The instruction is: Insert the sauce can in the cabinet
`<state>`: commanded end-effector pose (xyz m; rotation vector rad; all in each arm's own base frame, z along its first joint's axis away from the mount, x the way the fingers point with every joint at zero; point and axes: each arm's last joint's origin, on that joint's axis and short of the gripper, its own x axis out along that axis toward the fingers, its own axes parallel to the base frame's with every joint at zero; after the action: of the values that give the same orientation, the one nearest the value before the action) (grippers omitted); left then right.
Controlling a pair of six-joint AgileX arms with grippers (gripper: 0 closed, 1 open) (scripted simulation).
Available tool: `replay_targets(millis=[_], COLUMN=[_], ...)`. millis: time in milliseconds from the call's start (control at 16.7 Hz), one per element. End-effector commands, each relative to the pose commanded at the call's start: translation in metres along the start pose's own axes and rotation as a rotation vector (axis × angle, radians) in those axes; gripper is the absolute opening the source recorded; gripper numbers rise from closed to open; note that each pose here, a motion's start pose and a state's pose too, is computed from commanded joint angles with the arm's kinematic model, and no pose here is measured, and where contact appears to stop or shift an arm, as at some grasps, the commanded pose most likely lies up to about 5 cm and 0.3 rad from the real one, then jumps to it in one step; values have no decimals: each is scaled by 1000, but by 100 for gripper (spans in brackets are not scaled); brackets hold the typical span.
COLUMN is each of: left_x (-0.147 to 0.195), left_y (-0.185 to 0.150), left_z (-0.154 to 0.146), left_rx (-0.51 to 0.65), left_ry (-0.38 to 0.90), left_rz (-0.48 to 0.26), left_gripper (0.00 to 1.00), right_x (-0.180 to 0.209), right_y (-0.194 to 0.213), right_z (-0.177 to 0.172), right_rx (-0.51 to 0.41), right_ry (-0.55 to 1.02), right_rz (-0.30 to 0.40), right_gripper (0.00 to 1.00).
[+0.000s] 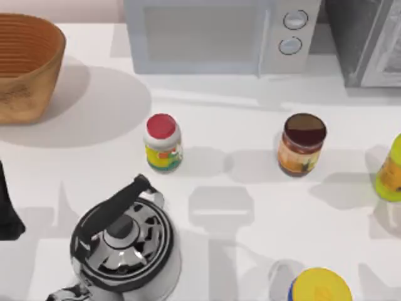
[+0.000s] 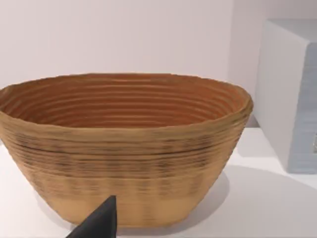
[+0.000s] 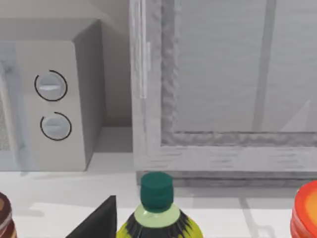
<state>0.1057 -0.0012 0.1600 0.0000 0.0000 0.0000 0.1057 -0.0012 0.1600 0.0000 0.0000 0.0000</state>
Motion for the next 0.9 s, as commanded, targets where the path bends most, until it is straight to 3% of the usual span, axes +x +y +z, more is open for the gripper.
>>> replay_targets(millis=[180,420,660,900], left_x=[0,0,0,0], left_y=[0,0,0,0], left_z=[0,0,0,0], left_rx=[0,0,0,0], left_ry=[0,0,0,0], left_rz=[0,0,0,0], left_gripper=[100,100,100,100], right_x=[0,3,22,67], right_y=[0,3,7,12], right_z=[2,27,80,158], right_rx=[-4,-81,-234,-430], right_ry=[4,78,213,243], right_rz=[7,87,248,417], right_gripper=[100,100,100,100])
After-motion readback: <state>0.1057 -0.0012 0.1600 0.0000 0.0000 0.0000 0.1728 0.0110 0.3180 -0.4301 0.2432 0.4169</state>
